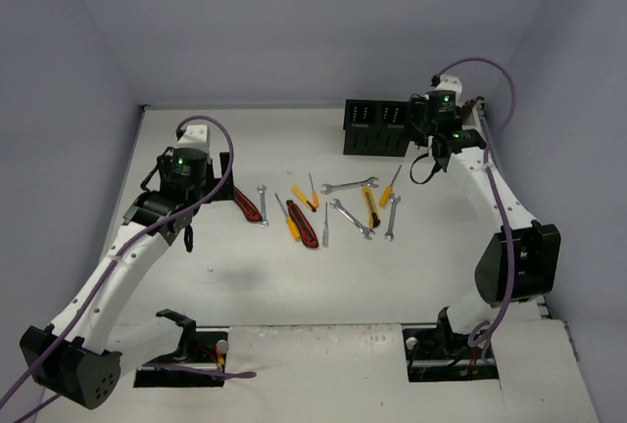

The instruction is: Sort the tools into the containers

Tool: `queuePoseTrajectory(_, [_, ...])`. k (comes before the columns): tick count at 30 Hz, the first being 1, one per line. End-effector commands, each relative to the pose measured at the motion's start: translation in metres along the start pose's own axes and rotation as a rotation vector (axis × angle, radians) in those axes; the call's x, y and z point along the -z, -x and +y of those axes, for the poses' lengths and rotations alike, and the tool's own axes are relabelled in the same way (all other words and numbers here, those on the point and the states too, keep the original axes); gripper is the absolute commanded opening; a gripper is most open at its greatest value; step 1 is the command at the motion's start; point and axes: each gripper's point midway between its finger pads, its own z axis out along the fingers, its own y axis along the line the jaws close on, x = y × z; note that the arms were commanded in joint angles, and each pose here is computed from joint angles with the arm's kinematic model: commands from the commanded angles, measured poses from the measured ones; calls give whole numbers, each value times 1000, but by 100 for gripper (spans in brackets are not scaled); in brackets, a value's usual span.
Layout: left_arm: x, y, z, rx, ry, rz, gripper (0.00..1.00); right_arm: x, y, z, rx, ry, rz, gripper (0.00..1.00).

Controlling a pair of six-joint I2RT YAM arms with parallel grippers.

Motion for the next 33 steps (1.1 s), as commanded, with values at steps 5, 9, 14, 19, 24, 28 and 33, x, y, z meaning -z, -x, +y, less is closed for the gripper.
queuePoseTrajectory(5, [18, 22, -9, 57, -77, -78, 97, 14, -127, 3, -127, -9, 282, 46])
queuePoseTrajectory(9, [23, 20, -9, 63, -86, -68, 97, 11, -166, 12, -125, -4, 387, 43])
queuePoseTrajectory(14, [29, 12, -6, 59, -85, -44, 97, 5, -203, 16, -110, -23, 487, 42])
queuePoseTrajectory(19, [34, 5, -2, 74, -83, -40, 97, 1, -226, 5, -95, -85, 539, 40])
queuePoseTrajectory(24, [37, -1, 0, 78, -79, -29, 97, -3, -240, -1, -74, -119, 576, 39])
queuePoseTrajectory(28, [38, -3, 1, 84, -79, -28, 97, -6, -250, -2, -66, -130, 605, 38])
queuePoseTrajectory(33, [38, -6, 1, 85, -78, -22, 97, -8, -262, -4, -55, -139, 637, 36])
